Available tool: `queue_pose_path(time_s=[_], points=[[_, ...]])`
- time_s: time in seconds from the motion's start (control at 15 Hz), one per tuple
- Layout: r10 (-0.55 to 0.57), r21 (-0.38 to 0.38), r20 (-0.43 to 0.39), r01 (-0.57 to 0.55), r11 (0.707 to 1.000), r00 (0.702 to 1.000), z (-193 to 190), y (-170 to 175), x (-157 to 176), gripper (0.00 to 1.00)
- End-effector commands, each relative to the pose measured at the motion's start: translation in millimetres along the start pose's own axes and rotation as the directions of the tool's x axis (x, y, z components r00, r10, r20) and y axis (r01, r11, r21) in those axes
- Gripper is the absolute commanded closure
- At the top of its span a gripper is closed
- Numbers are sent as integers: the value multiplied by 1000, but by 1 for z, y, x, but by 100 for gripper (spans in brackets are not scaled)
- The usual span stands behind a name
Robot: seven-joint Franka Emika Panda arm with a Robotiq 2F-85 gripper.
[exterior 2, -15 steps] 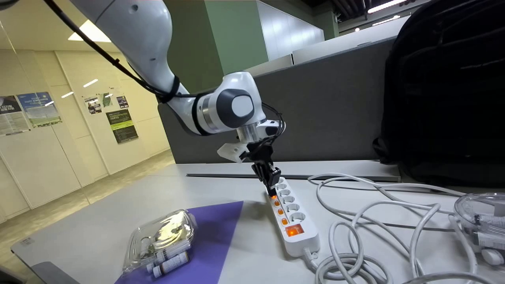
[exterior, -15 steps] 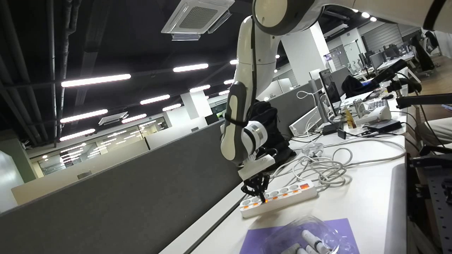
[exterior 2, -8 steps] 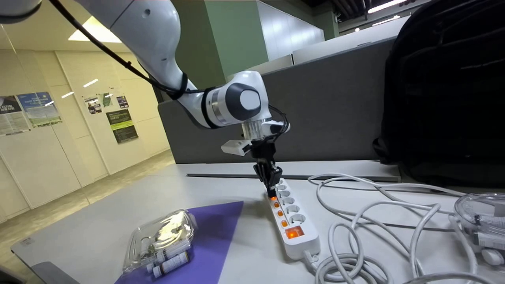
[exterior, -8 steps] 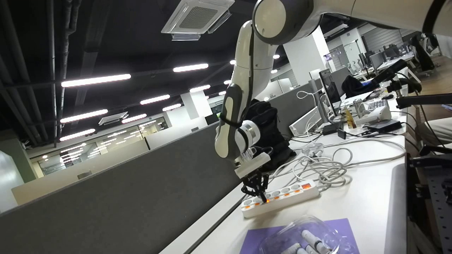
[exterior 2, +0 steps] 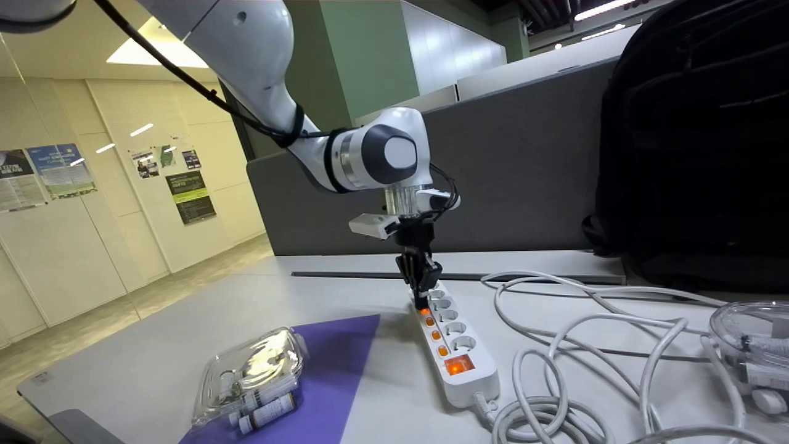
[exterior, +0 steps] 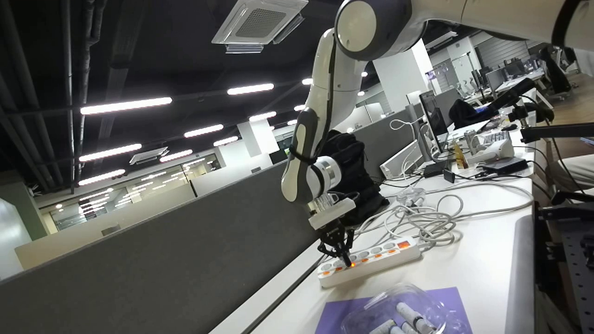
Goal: Turn on the third switch from the left on the extension cable
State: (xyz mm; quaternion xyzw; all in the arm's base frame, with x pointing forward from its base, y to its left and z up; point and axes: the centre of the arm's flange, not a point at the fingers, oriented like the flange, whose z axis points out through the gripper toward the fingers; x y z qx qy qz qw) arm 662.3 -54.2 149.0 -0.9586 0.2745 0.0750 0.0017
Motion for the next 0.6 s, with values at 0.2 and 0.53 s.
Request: queue_pose_path(time_s=[0.2, 0.53], points=[[-23, -11, -42, 23, 1000, 999, -48, 1, -29, 91], [-56, -77, -69, 51, 996, 996, -49, -5, -39, 46]])
